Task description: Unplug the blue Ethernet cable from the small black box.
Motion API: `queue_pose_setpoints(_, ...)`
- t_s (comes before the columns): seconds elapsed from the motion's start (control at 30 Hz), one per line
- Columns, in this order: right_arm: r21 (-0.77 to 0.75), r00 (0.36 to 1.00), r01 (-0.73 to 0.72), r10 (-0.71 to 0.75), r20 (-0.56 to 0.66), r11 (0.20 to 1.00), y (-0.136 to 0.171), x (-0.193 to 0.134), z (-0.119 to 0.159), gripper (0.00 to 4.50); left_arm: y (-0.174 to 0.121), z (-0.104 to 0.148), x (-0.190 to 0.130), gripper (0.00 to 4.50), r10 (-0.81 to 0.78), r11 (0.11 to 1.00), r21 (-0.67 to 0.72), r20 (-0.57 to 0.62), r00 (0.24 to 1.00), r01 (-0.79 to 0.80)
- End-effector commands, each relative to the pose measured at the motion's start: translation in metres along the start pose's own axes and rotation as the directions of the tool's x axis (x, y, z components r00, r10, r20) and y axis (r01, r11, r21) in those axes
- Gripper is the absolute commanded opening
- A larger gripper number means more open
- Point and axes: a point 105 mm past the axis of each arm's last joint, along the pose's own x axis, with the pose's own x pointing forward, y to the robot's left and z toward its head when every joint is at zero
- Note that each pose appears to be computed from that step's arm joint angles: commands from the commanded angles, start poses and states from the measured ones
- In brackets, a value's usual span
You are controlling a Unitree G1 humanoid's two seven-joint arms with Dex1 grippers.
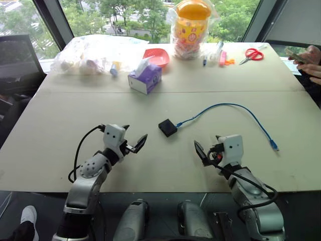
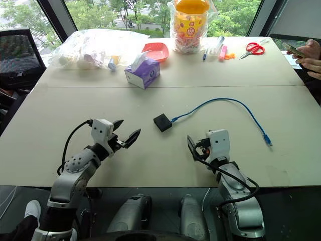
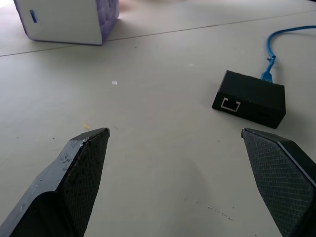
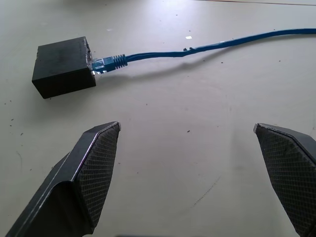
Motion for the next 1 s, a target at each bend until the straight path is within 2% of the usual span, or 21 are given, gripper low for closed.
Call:
queue_pose_setpoints(0.03,-0.029,0.999,-0.02,0.021,0.046,0.999,0.001,0.0,0.012,4.5,0.002,0.01,-0.001,4.46,-0.013,1.0,0.014,0.028,1.0,0.013)
queue_pose_setpoints(0.3,-0.058,0.997,-0.064,0.067,0.045,0.996,-0.012,0.004,0.026,4.5,-0.007,0.015,-0.002,4.46,-0.122,0.992,0.015,0.01,0.993,0.122)
queue_pose_setpoints(0.47,-0.085,0.988,-0.151,0.152,0.013,0.985,-0.015,0.007,0.038,4.5,-0.008,0.018,0.0,4.46,-0.177,0.984,-0.004,-0.013,0.984,0.177)
queue_pose_setpoints(0.53,-0.097,0.975,-0.222,0.221,-0.025,0.97,-0.012,0.007,0.04,4.5,-0.013,0.014,-0.003,4.46,-0.246,0.969,-0.022,-0.051,0.968,0.246)
queue_pose_setpoints(0.63,-0.152,0.937,-0.349,0.338,-0.093,0.925,-0.005,0.008,0.048,4.5,-0.009,0.013,-0.01,4.46,-0.336,0.942,-0.031,-0.104,0.936,0.334)
queue_pose_setpoints(0.87,-0.279,0.852,-0.519,0.46,-0.25,0.808,-0.015,0.032,0.08,4.5,0.007,0.025,-0.013,4.46,-0.449,0.893,-0.051,-0.162,0.879,0.447)
queue_pose_setpoints(1.0,-0.366,0.749,-0.656,0.509,-0.425,0.66,-0.012,0.055,0.087,4.5,0.015,0.035,-0.008,4.46,-0.465,0.884,-0.033,-0.156,0.871,0.466)
